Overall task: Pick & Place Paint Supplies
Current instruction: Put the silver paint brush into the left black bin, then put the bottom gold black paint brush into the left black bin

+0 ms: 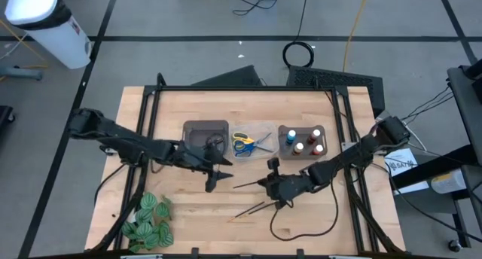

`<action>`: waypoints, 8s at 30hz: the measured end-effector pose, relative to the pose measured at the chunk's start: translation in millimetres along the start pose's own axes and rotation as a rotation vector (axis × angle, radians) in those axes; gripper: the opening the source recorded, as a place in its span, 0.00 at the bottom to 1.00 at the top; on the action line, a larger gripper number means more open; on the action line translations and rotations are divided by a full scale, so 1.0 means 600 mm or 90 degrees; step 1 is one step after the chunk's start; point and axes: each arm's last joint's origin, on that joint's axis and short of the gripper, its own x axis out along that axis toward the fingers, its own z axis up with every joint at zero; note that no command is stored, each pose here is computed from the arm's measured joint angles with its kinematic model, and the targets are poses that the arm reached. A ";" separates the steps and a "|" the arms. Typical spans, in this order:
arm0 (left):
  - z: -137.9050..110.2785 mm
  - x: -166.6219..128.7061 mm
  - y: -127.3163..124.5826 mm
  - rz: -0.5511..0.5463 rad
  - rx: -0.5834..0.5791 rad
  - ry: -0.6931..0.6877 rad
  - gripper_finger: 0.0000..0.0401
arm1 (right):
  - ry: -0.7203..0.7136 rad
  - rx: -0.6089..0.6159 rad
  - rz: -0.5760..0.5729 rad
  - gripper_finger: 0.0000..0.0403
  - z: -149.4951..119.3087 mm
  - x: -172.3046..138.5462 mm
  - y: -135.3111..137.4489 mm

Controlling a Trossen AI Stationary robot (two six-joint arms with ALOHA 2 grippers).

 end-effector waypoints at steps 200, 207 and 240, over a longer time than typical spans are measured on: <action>-0.027 -0.075 -0.023 0.277 0.149 0.016 0.03 | -0.257 0.058 0.127 0.00 0.037 -0.050 0.003; -0.105 -0.136 0.030 0.302 0.059 -0.008 0.03 | -0.261 0.064 0.121 0.00 0.038 -0.049 -0.002; -0.148 -0.152 0.068 0.176 -0.076 -0.164 0.56 | -0.392 0.160 0.283 0.19 0.062 -0.059 0.025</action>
